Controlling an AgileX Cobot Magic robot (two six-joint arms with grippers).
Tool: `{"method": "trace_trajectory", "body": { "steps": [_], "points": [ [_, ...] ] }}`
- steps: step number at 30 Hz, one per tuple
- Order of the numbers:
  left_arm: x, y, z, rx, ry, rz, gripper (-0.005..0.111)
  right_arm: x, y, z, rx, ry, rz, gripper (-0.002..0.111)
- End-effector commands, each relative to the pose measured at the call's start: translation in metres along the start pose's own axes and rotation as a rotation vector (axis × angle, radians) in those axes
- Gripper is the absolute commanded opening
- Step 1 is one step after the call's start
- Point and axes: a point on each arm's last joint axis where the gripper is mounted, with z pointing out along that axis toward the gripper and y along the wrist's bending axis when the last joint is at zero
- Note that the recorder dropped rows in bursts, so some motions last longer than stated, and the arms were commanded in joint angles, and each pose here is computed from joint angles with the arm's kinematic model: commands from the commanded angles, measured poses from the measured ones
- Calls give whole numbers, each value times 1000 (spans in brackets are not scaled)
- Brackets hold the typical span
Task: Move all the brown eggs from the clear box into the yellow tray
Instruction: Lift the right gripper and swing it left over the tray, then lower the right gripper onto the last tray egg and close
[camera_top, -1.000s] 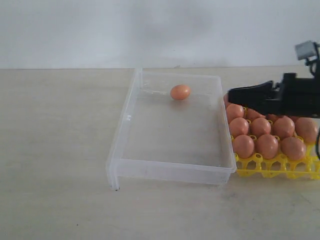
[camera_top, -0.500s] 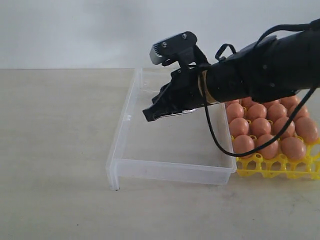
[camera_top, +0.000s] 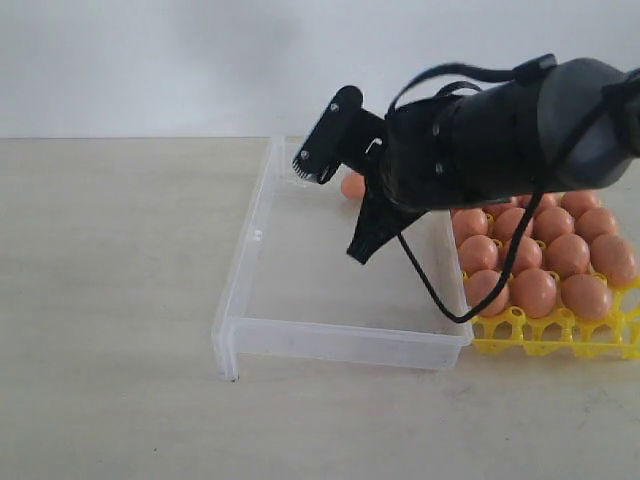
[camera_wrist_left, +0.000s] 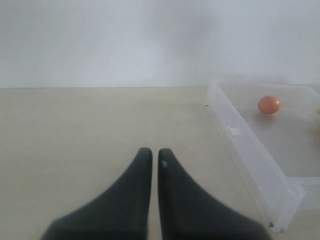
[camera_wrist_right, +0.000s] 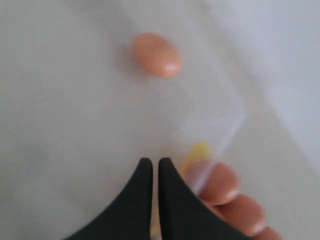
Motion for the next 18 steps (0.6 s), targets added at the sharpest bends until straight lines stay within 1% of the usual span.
{"method": "trace_trajectory", "body": {
  "steps": [1,3,4,7,9,10,11,12,13,14,15,16,17,18],
  "points": [
    [1,0,0,-3,-1,-1,4,-6,23,-10,-435,51,-21,0],
    [1,0,0,-3,-1,-1,4,-6,28,-11,-544,92,-10,0],
    [1,0,0,-3,-1,-1,4,-3,30,-13,-588,119,-36,0],
    [1,0,0,-3,-1,-1,4,6,36,-19,-684,192,-157,0],
    [1,0,0,-3,-1,-1,4,12,40,-26,-778,235,-226,0],
    [1,0,0,-3,-1,-1,4,19,45,-34,-889,281,-301,0],
    [1,0,0,-3,-1,-1,4,22,47,-39,-944,315,-325,0],
    [1,0,0,-3,-1,-1,4,26,50,-46,-1037,340,-365,0],
    [1,0,0,-3,-1,-1,4,25,51,-47,-1048,327,-372,0],
    [1,0,0,-3,-1,-1,4,26,49,-46,-1051,292,-451,0],
    [1,0,0,-3,-1,-1,4,26,47,-47,-1043,278,-493,0],
    [1,0,0,-3,-1,-1,4,21,42,-39,-929,207,-522,0],
    [1,0,0,-3,-1,-1,4,15,39,-35,-858,149,-521,0],
    [1,0,0,-3,-1,-1,4,2,30,-26,-698,17,-524,0]
  ]
}}
